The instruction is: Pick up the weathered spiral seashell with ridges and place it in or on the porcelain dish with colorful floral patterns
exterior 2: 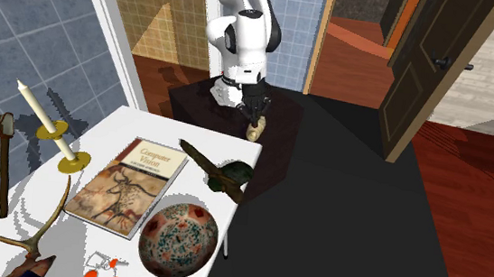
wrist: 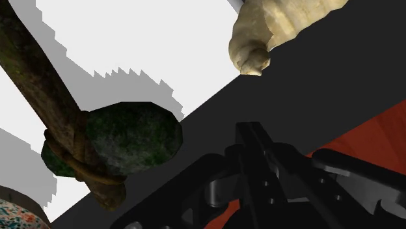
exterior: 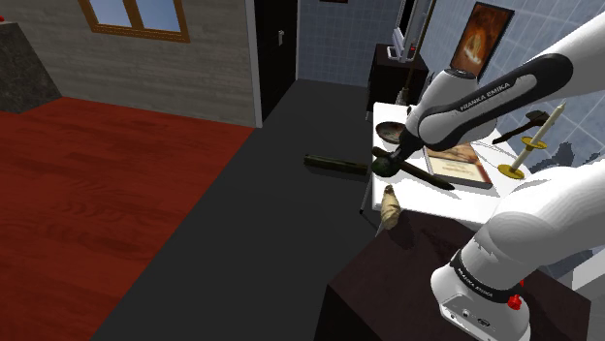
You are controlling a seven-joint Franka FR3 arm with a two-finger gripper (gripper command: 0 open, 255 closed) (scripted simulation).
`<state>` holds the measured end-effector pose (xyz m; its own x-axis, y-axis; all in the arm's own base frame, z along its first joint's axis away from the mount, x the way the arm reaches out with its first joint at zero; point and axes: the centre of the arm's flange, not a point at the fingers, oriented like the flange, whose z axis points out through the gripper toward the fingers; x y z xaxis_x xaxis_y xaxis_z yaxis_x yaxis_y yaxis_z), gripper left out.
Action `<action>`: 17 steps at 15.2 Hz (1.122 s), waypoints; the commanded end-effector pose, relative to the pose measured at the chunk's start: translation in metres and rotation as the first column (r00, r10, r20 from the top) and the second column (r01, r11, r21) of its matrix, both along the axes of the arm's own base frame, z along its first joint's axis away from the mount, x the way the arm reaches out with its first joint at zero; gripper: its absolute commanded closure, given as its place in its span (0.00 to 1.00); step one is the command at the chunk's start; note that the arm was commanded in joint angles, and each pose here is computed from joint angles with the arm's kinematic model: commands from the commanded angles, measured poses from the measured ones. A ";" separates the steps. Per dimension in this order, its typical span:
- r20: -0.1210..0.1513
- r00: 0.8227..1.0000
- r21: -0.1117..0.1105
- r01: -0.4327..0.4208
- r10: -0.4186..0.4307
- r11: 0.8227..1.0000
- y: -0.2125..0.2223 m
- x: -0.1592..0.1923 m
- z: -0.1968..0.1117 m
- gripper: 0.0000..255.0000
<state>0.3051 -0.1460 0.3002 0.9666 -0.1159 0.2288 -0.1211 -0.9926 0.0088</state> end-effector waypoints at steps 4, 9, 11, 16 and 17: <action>0.000 1.000 0.000 0.000 0.000 1.000 0.000 0.000 0.000 0.00; -0.212 0.906 0.111 0.395 -0.366 0.912 0.010 -0.009 -0.044 0.00; -0.303 0.819 0.129 0.542 -0.487 0.830 0.018 -0.013 -0.060 0.00; -0.352 0.762 0.132 0.615 -0.543 0.777 0.025 -0.016 -0.084 0.00; -0.352 0.762 0.132 0.615 -0.543 0.777 0.025 -0.017 -0.089 0.00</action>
